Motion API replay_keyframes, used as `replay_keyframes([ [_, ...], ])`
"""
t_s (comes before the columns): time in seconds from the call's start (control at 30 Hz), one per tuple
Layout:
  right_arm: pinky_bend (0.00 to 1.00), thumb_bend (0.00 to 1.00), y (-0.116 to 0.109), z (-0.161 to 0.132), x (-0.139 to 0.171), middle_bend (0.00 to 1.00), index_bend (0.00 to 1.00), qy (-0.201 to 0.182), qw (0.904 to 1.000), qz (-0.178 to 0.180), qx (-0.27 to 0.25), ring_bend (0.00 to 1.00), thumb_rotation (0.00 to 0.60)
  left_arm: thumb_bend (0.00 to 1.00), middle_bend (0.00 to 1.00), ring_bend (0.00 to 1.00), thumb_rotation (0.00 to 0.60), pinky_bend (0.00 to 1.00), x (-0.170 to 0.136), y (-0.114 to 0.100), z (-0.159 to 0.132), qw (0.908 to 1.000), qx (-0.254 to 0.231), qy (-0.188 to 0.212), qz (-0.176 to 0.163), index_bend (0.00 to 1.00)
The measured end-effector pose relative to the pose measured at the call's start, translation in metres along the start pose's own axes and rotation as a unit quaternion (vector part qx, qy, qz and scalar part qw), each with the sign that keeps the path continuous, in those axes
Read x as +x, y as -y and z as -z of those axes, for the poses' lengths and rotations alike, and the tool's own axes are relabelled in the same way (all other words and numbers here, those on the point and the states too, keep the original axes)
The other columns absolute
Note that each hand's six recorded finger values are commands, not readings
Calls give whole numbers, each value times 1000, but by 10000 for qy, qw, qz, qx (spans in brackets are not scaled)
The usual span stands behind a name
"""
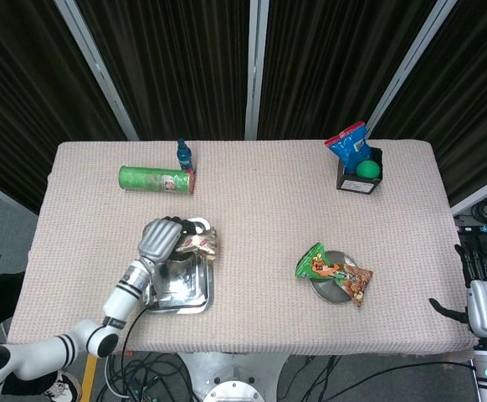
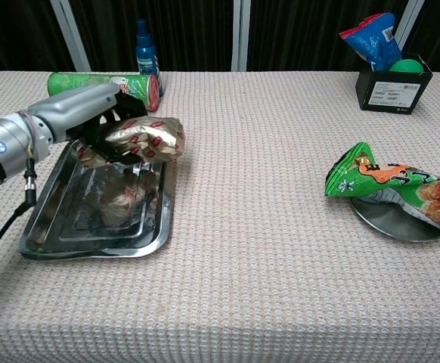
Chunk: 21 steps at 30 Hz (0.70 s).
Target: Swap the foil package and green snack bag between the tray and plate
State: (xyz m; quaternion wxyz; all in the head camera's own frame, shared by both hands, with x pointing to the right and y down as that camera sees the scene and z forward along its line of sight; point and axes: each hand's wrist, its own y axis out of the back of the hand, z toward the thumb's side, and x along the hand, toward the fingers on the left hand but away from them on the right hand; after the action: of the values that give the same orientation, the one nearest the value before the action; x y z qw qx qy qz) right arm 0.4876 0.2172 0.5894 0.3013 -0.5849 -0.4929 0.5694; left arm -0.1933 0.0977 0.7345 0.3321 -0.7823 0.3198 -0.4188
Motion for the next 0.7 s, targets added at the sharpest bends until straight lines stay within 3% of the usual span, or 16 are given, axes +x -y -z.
replay_keyframes([
  [0.17, 0, 8, -1, 1, 1, 0, 0, 1, 10000, 10, -34, 0, 600, 296, 503, 403, 600, 447, 25, -9, -38, 9991, -86, 417, -74, 516],
  [0.47, 0, 8, 0, 5, 1, 0, 0, 55, 10000, -10, -80, 0, 600, 300, 491, 394, 600, 434, 79, 9, -87, 9969, -33, 761, 205, 501],
  [0.53, 0, 8, 1, 7, 1, 0, 0, 76, 9999, -31, -96, 0, 600, 296, 455, 358, 600, 404, 89, 14, -91, 9968, 39, 758, 246, 461],
  [0.7, 0, 8, 4, 11, 0, 0, 0, 102, 9999, -73, -103, 0, 600, 185, 190, 105, 600, 208, 104, 28, -85, 9968, 157, 638, 465, 193],
])
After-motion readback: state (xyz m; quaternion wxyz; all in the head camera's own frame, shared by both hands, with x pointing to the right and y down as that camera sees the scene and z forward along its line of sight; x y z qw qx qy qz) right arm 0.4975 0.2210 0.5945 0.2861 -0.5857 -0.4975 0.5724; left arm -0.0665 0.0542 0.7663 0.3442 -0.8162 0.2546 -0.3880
